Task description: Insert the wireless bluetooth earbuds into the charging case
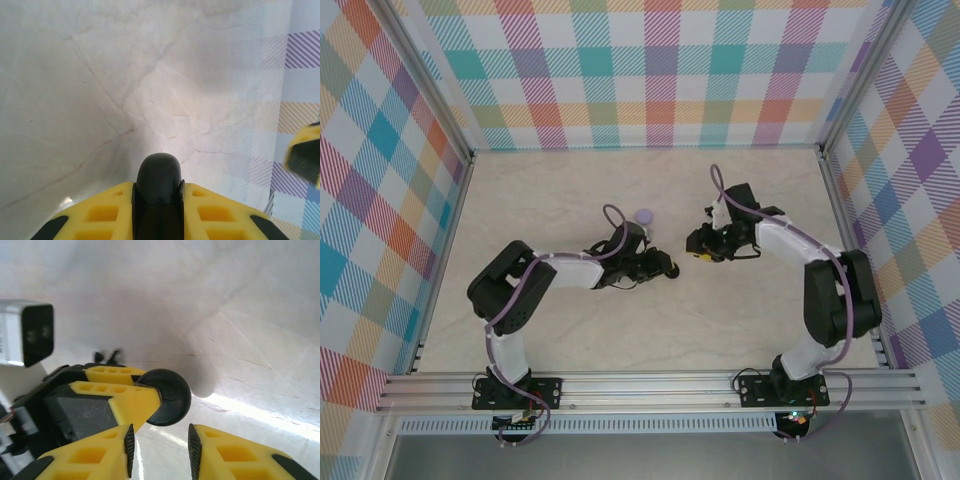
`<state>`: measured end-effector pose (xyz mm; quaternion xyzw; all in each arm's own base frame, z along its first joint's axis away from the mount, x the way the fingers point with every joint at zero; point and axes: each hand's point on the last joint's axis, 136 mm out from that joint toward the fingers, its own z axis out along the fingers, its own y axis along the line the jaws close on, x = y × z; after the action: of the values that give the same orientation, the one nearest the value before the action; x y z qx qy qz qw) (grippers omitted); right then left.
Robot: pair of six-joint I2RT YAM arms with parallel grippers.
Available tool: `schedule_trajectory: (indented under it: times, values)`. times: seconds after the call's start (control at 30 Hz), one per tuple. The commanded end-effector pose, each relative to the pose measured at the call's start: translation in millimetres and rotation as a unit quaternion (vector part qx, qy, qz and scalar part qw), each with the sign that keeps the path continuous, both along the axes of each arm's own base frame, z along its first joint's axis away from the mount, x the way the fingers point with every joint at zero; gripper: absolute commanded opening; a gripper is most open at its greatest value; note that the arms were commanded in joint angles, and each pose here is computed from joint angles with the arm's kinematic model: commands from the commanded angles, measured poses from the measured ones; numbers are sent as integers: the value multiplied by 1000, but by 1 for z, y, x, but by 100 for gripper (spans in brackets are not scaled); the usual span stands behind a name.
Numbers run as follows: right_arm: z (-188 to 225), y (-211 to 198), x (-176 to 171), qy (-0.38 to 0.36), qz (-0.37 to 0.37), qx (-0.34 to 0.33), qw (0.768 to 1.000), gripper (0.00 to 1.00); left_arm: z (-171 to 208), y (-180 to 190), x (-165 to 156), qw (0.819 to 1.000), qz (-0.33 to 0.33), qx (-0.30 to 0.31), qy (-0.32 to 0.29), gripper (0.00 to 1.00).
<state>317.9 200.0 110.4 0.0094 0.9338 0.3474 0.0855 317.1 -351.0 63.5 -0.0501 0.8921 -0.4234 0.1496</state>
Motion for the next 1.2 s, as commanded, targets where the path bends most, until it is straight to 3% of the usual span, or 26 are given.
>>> schedule_trajectory:
  times: [0.0, 0.33, 0.6, 0.83, 1.17]
  values:
    - [31, -2, -4, -43, 14, 17, 999, 38, 58, 10, 9, 996, -16, -9, -87, 10]
    - [133, 16, -22, -184, 73, 125, 972, 45, 173, 26, -2, 969, -64, -80, -223, 12]
    - [186, 31, -46, -231, 133, 216, 939, 57, 238, 35, -25, 938, -91, -137, -305, 16]
    - [207, 38, -58, -255, 163, 244, 921, 61, 271, 41, -40, 919, -99, -168, -343, 18]
    - [223, 53, -67, -275, 197, 262, 904, 60, 281, 40, -47, 911, -109, -189, -351, 19]
